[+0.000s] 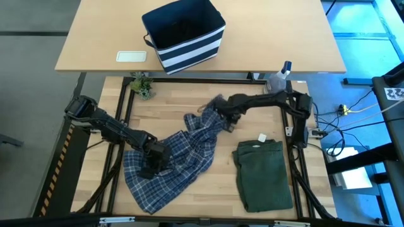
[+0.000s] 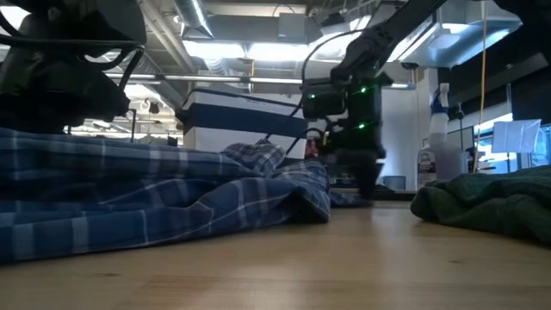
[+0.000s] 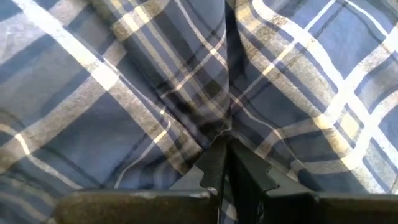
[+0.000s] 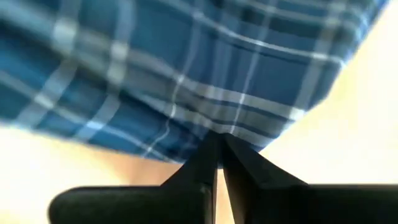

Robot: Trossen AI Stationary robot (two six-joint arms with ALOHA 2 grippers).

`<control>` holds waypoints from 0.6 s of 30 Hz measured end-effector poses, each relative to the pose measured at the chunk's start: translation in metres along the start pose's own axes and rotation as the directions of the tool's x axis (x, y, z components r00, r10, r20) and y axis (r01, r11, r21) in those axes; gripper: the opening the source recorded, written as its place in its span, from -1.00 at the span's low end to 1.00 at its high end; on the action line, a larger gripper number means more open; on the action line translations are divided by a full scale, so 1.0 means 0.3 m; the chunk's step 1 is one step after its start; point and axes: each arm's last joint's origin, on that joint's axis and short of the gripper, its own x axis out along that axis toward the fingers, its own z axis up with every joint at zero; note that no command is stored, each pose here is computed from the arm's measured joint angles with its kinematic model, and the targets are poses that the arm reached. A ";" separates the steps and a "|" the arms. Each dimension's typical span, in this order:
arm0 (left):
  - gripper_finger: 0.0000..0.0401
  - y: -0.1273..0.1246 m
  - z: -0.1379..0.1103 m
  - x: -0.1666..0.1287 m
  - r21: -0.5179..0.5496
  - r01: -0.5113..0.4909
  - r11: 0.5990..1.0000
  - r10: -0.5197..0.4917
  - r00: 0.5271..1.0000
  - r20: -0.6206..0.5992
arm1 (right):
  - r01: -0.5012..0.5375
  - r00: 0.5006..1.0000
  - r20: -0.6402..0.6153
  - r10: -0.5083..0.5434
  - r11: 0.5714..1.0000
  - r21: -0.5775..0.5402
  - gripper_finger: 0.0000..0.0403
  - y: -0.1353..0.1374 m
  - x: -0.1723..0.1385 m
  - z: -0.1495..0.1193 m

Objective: Fold Laundry from Bin
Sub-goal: Fold the blue checkered pants

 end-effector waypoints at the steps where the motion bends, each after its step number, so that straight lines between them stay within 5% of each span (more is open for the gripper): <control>1: -0.91 0.000 0.000 0.000 0.000 -0.002 1.000 0.002 1.000 0.000 | 0.004 1.000 -0.025 -0.004 1.000 -0.010 -0.88 0.020 -0.008 -0.014; 8: -0.91 0.001 -0.001 0.001 0.000 -0.014 1.000 0.014 1.000 0.000 | 0.010 0.999 -0.036 -0.011 0.999 -0.040 -0.88 0.132 -0.124 -0.097; 13: -0.91 0.002 -0.002 0.001 0.001 -0.018 1.000 0.018 1.000 0.000 | 0.076 0.979 0.192 -0.068 0.997 -0.032 -0.88 0.124 -0.258 -0.112; 18: -0.91 0.003 0.000 0.002 0.002 -0.024 1.000 0.024 1.000 0.006 | 0.024 0.907 0.421 0.022 0.994 -0.104 -0.88 0.087 -0.335 -0.062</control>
